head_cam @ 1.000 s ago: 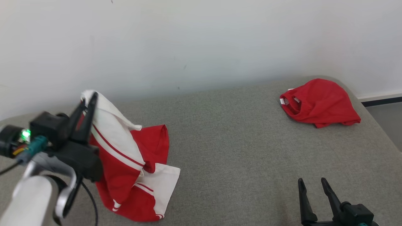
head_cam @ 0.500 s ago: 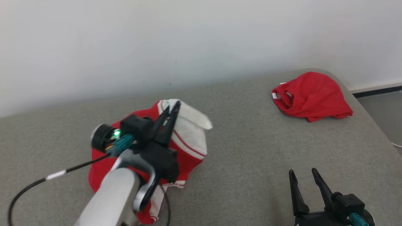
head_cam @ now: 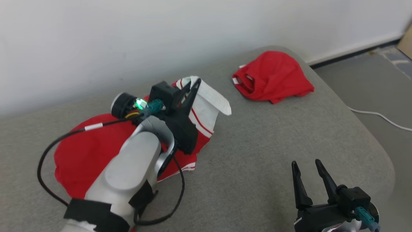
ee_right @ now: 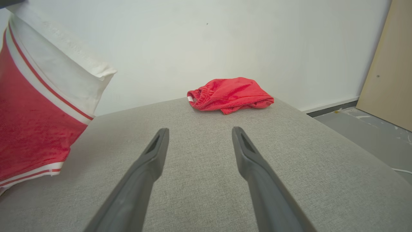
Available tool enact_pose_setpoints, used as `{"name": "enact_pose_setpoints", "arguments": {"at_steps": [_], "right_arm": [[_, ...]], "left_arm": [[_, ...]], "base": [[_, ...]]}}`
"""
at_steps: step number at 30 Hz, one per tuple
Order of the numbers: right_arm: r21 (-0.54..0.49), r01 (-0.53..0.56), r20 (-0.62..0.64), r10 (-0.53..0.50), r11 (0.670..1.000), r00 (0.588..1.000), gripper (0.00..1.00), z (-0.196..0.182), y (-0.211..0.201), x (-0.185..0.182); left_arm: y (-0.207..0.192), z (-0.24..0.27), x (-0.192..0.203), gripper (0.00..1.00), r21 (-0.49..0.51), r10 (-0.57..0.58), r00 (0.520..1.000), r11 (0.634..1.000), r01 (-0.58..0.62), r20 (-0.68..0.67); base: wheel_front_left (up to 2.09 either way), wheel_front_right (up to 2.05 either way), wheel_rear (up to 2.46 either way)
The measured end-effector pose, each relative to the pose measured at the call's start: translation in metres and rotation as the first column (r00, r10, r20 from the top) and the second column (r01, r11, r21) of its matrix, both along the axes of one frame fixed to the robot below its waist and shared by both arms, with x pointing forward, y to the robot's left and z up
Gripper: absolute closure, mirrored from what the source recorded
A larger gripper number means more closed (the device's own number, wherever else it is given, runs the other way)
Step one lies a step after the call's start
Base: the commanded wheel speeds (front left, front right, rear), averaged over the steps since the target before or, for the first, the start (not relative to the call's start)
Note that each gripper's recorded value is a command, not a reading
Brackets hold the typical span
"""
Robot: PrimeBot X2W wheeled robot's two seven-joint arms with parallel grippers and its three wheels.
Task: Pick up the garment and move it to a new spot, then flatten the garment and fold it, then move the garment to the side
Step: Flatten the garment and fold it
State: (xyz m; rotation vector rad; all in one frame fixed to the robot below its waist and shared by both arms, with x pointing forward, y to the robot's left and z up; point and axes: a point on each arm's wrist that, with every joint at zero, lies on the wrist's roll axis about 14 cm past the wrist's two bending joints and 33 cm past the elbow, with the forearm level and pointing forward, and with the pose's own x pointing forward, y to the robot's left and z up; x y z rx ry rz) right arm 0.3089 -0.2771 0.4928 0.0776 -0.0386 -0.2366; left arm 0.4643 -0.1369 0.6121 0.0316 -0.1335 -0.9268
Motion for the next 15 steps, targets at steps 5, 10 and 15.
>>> {"name": "enact_pose_setpoints", "arguments": {"at_steps": [5,10,15], "right_arm": [[0.001,0.054,-0.035,-0.054,0.999,0.998,0.00,-0.008,-0.013,-0.005],[-0.004,0.093,-0.067,-0.093,0.996,0.993,0.00,-0.015,-0.023,-0.007],[-0.010,0.110,-0.094,-0.111,0.994,0.989,0.00,-0.022,-0.027,-0.008]], "left_arm": [[-0.022,-0.004,0.022,1.00,-0.003,-0.029,1.000,1.000,0.029,-0.005],[-0.035,-0.025,0.039,0.00,0.009,-0.037,0.998,0.999,0.037,-0.043],[-0.042,-0.040,0.040,0.00,0.013,-0.059,0.996,0.998,0.059,-0.064]], "base": [[0.00,0.00,0.00],[0.00,0.00,0.00],[0.00,0.00,0.00]]}}
